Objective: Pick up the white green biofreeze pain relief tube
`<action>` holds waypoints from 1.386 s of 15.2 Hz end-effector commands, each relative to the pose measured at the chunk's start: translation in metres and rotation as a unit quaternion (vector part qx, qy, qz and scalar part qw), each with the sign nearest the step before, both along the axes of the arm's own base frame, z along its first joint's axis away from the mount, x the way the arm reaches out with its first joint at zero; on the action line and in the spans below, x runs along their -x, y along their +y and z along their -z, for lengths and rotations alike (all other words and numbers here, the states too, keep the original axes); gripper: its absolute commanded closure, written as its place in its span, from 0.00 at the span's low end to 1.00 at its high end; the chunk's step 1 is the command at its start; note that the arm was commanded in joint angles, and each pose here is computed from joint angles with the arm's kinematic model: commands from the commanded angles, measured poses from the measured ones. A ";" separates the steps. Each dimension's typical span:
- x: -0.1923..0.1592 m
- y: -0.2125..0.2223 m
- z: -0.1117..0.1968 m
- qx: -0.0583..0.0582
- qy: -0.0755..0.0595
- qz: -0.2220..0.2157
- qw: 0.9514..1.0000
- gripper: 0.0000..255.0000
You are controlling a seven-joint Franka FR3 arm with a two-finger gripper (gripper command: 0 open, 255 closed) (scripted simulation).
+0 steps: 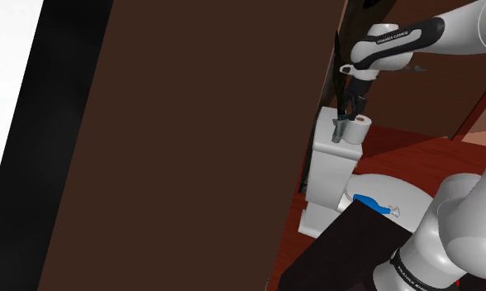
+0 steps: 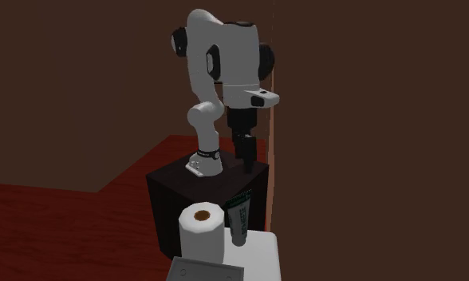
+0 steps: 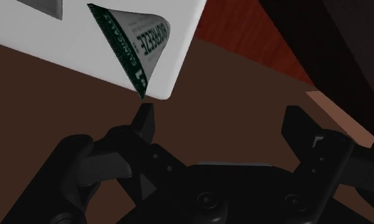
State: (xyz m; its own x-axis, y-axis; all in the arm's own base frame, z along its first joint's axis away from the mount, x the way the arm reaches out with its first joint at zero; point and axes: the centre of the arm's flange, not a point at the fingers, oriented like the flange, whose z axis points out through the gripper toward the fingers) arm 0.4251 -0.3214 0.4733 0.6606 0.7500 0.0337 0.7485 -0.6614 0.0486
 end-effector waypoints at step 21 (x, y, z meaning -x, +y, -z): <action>-0.049 -0.043 0.060 0.001 -0.007 -0.069 0.998 1.00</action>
State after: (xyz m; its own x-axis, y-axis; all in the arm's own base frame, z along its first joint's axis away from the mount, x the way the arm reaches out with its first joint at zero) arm 0.4740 -0.3639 0.4142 0.5495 0.8345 0.0415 0.8322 -0.5510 0.0620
